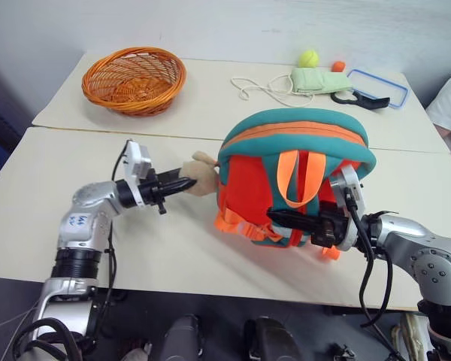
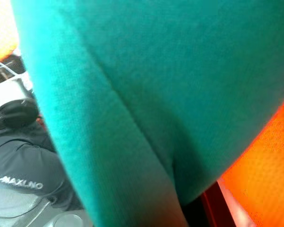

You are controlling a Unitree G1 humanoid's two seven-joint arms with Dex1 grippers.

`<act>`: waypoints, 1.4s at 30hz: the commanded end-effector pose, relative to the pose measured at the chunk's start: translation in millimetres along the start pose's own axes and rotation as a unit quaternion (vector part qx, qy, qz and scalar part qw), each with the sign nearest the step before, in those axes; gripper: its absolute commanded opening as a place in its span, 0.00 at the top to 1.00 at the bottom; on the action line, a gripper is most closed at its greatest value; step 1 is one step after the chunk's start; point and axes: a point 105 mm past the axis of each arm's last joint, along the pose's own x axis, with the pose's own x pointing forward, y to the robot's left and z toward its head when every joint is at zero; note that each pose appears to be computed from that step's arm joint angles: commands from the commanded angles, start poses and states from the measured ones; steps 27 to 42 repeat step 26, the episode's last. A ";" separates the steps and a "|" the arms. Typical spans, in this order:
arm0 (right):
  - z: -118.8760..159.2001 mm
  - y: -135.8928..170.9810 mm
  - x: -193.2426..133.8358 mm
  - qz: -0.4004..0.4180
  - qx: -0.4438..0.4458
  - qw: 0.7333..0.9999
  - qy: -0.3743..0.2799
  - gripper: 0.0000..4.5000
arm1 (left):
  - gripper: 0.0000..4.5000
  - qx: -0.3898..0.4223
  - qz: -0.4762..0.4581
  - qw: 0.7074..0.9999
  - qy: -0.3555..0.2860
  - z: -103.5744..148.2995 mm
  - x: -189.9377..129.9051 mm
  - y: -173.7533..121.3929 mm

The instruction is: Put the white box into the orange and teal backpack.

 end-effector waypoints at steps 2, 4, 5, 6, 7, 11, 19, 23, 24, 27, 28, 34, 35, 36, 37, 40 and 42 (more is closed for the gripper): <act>5.2 -7.1 -8.4 -0.020 -0.053 0.998 -0.026 1.00 | 0.72 -0.025 0.003 0.998 0.049 -39.7 -13.2 -15.9; 3.2 -12.6 -15.7 -0.032 -0.054 0.997 -0.038 0.93 | 0.62 -0.020 0.025 0.998 0.048 -39.6 -22.2 -14.8; 1.8 -14.8 -19.4 -0.038 -0.055 0.997 -0.039 0.85 | 0.57 -0.013 0.037 0.998 0.047 -37.7 -27.4 -13.2; 0.9 -15.3 -22.7 -0.039 -0.064 0.997 -0.038 0.78 | 0.48 -0.010 0.046 0.998 0.045 -34.9 -32.8 -12.1; 0.3 -16.1 -27.1 -0.042 -0.074 0.996 -0.033 0.71 | 0.42 -0.002 0.061 0.997 0.045 -30.9 -40.2 -9.5; 5.6 -16.3 -52.3 -0.066 -0.093 0.993 -0.018 0.41 | 0.14 0.019 0.113 0.991 0.075 -18.1 -74.6 -2.9; 1.0 -49.0 -165.4 -0.187 -0.191 0.957 0.115 0.01 | 0.00 0.043 0.159 0.976 0.144 -10.3 -134.2 -31.1; -8.7 -80.9 -200.7 -0.227 -0.259 0.926 0.156 0.01 | 0.00 0.044 0.199 0.963 0.174 -23.7 -153.4 -37.7; -10.6 -88.2 -201.3 -0.229 -0.278 0.919 0.162 0.01 | 0.00 0.050 0.204 0.960 0.183 -27.1 -157.3 -40.4; -14.0 -100.8 -195.6 -0.230 -0.289 0.916 0.157 0.01 | 0.00 0.058 0.207 0.958 0.188 -28.0 -159.8 -44.2; -14.0 -100.8 -195.6 -0.230 -0.289 0.916 0.157 0.01 | 0.00 0.058 0.207 0.958 0.188 -28.0 -159.8 -44.2; -14.0 -100.8 -195.6 -0.230 -0.289 0.916 0.157 0.01 | 0.00 0.058 0.207 0.958 0.188 -28.0 -159.8 -44.2; -14.0 -100.8 -195.6 -0.230 -0.289 0.916 0.157 0.01 | 0.00 0.058 0.207 0.958 0.188 -28.0 -159.8 -44.2; -14.0 -100.8 -195.6 -0.230 -0.289 0.916 0.157 0.01 | 0.00 0.058 0.207 0.958 0.188 -28.0 -159.8 -44.2; -14.0 -100.8 -195.6 -0.230 -0.289 0.916 0.157 0.01 | 0.00 0.058 0.207 0.958 0.188 -28.0 -159.8 -44.2; -14.0 -100.8 -195.6 -0.230 -0.289 0.916 0.157 0.01 | 0.00 0.058 0.207 0.958 0.188 -28.0 -159.8 -44.2; -14.0 -100.8 -195.6 -0.230 -0.289 0.916 0.157 0.01 | 0.00 0.058 0.207 0.958 0.188 -28.0 -159.8 -44.2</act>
